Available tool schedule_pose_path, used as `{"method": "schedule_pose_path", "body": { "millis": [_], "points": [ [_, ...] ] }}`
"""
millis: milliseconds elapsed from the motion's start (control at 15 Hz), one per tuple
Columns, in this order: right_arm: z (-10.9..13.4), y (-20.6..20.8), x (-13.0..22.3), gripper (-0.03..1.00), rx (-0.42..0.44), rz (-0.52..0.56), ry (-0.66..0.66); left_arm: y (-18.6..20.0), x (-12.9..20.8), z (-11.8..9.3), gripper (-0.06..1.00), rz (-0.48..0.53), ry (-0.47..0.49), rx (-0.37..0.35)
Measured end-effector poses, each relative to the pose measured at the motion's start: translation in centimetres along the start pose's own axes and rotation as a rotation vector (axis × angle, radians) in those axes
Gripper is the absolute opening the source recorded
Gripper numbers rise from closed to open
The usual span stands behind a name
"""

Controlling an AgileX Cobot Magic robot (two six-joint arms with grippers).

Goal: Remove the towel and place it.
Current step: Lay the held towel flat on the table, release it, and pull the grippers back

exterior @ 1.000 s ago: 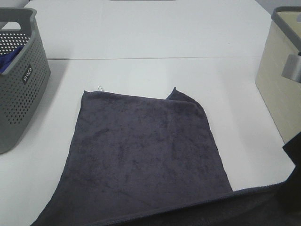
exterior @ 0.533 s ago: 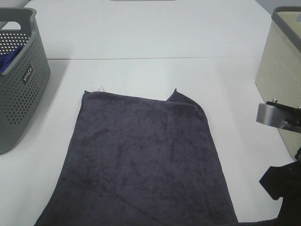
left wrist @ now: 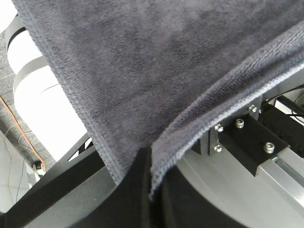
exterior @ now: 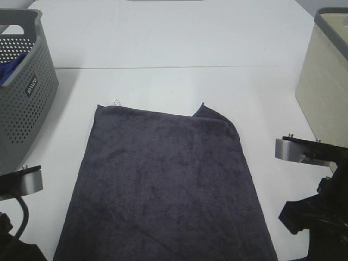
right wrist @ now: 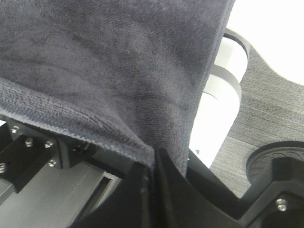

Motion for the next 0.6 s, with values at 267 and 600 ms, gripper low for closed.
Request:
{"method": "schedule_pose_path", "body": {
  "millis": [267,600],
  "points": [
    [-0.7,-1.5,-0.8,0.02,0.001,0.044,0.022,-1.9,-1.4,0.9,0.00,0.036,0.005,-0.029],
    [-1.5,-3.6,-1.5,0.02,-0.004,0.106,0.024,-3.6,-3.9,1.7,0.00,0.073,0.001,-0.075]
  ]
}}
Point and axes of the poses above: a point on each arm's last joint axis where the gripper is mounted, y pointing back along that axis away from the gripper, z along the wrist's bending axis when the last joint is at zero, x = y × z, the point moved 10 cm from there along -y, pointing out along that axis toward the gripper, and after that the axes turned 7 degrees about y, right-handed, at the moved point
